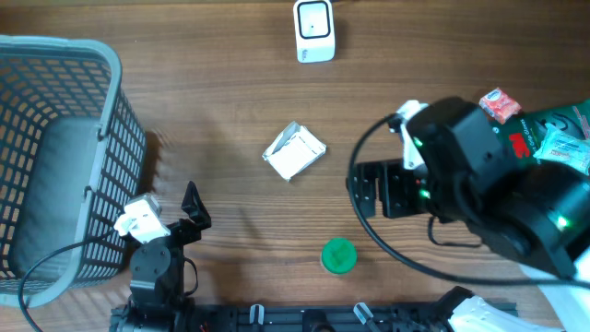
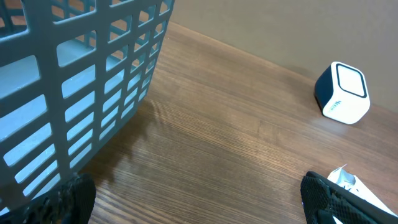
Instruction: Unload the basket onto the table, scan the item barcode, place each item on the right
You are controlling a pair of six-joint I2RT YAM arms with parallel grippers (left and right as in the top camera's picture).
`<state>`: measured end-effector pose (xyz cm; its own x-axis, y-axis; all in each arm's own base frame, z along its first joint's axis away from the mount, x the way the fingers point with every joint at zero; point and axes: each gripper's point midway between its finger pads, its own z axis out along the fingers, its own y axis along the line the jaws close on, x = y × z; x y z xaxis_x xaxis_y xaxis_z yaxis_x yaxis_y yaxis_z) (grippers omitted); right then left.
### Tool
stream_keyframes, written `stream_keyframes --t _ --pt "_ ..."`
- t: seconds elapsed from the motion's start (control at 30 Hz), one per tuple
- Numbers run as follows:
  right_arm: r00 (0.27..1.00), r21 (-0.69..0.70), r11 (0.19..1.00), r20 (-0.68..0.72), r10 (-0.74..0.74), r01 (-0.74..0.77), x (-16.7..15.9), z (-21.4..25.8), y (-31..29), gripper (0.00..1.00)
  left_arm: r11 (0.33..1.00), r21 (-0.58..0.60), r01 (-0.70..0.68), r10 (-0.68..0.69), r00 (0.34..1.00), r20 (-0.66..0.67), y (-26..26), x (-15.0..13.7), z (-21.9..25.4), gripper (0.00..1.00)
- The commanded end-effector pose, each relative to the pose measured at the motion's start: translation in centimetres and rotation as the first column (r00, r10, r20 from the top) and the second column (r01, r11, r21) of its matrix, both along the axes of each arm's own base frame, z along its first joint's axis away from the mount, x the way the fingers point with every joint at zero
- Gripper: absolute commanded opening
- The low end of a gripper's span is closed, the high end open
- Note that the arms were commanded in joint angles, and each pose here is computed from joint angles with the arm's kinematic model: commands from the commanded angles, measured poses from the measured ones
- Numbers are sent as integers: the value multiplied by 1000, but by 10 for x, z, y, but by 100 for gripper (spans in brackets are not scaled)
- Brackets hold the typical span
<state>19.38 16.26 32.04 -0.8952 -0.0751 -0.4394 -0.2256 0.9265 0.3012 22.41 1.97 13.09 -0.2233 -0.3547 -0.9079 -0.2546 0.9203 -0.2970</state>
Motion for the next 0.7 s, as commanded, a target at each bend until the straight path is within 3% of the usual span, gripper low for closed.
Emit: stream_keyframes --t 0.0,0.2,0.37,0.6,0.67 --pt "996 36 999 79 -38 35 -10 21 -17 100 1000 -4 -6 6 1000 8 1 0 1 100" --pt "978 118 990 182 -97 76 -39 48 -47 100 1000 -4 -6 6 1000 8 1 0 1 100" --pt "981 124 986 145 -131 114 -60 32 -64 100 1000 -5 -6 6 1000 8 1 0 1 100" --pt "985 -32 986 -50 -165 164 -37 -68 -45 100 1000 -4 -6 6 1000 8 1 0 1 100" --pt "967 -96 982 -184 -178 163 -40 -103 -37 100 1000 -5 -6 6 1000 8 1 0 1 100"
